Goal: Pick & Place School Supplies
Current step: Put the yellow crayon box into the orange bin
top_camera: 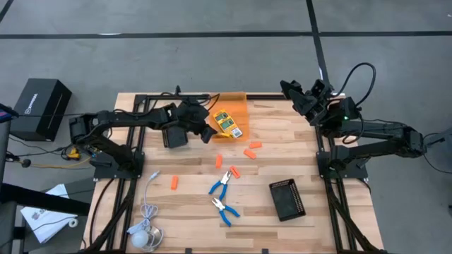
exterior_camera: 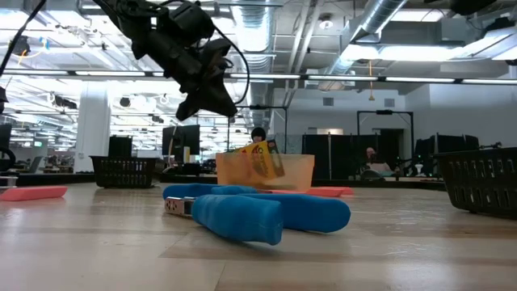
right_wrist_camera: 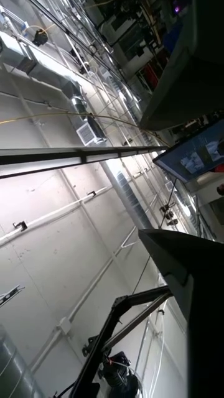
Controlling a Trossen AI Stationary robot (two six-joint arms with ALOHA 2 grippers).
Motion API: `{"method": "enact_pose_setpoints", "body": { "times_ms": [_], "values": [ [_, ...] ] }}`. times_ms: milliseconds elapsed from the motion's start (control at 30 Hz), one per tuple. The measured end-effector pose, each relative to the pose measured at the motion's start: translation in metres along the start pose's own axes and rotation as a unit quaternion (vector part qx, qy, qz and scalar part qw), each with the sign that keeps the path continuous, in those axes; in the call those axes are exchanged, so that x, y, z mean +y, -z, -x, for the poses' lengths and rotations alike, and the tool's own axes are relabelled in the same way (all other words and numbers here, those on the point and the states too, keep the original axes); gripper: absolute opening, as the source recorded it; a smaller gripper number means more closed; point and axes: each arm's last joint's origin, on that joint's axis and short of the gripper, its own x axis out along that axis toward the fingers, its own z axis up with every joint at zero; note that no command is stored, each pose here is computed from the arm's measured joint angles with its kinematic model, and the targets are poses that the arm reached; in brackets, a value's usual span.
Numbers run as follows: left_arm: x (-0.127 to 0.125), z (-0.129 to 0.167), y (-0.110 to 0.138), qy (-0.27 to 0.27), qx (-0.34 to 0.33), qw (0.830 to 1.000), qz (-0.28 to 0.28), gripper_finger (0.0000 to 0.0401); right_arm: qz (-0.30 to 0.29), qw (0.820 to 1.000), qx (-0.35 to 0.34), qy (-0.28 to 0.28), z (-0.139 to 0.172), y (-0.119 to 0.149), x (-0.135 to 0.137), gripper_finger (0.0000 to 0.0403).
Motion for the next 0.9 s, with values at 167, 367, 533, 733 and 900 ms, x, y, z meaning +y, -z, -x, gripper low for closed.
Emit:
{"method": "enact_pose_setpoints", "body": {
  "times_ms": [167,367,533,733,900],
  "values": [
    [-0.006,-0.001,0.003,0.007,0.004,0.999,-0.041,0.0006,-0.001,1.000,0.000,0.000,0.000,0.000,0.000,0.0260],
    [-0.001,-0.010,0.006,0.000,0.021,0.998,-0.056,0.0001,-0.001,1.000,0.000,0.000,0.000,0.000,0.000,0.0260],
    [0.008,-0.030,0.015,-0.013,0.056,0.997,-0.057,0.0001,-0.002,1.000,0.000,0.000,0.000,0.000,0.000,0.0260],
    [0.018,-0.045,0.023,-0.027,0.084,0.995,-0.050,0.0001,-0.006,1.000,0.002,-0.002,0.000,0.001,0.002,0.0260],
    [0.029,-0.046,0.019,-0.037,0.079,0.996,-0.036,0.0001,-0.006,1.000,0.002,-0.002,0.000,0.002,0.002,0.0260]
  ]
}}
